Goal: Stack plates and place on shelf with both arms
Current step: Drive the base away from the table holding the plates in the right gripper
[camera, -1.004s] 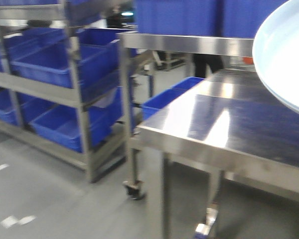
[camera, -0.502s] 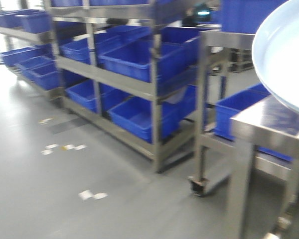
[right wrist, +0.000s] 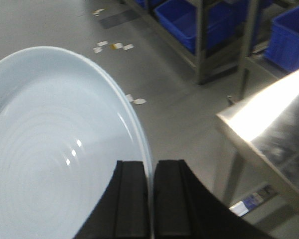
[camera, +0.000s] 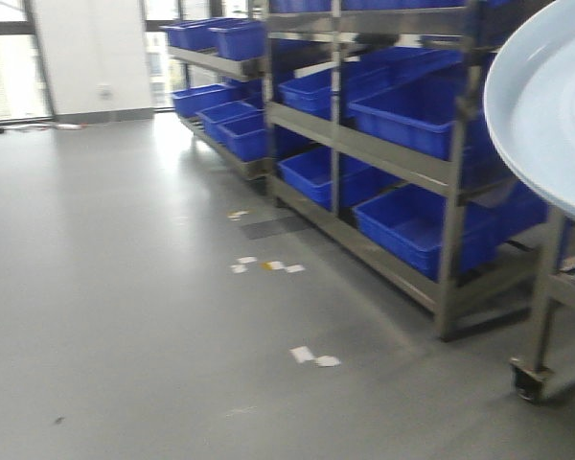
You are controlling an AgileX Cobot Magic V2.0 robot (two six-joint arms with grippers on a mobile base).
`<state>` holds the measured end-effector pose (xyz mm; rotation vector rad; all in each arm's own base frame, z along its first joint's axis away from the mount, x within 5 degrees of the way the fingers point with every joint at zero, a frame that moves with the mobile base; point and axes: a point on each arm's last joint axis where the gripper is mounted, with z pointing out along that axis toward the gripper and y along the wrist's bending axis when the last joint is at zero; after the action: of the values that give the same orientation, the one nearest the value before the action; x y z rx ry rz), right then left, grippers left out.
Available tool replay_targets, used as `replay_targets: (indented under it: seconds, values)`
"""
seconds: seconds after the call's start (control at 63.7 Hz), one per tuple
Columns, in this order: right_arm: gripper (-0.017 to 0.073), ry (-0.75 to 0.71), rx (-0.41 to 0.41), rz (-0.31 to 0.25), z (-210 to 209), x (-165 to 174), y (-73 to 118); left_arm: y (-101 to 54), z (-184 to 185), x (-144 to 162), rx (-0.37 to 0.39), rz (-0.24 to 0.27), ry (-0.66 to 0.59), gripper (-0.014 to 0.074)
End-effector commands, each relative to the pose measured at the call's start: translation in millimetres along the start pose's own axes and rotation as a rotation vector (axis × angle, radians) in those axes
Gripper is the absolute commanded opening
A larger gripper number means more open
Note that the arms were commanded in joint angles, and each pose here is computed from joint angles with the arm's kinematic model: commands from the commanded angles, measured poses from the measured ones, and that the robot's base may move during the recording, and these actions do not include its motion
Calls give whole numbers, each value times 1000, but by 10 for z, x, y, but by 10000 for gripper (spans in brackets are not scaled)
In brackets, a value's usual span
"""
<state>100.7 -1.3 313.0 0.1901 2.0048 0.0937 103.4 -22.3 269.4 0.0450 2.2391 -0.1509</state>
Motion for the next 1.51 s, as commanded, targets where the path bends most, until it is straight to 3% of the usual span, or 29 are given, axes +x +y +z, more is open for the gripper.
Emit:
replay_targets:
  seconds: [0.0,1.491]
  values:
    - [49,-119,-23,0,-48,-169,29,-26,-48,-127,22,-4,-82,88]
    - [49,-119,-23,0,-48,-169,29,-26,-48,-127,22,-4,-82,88]
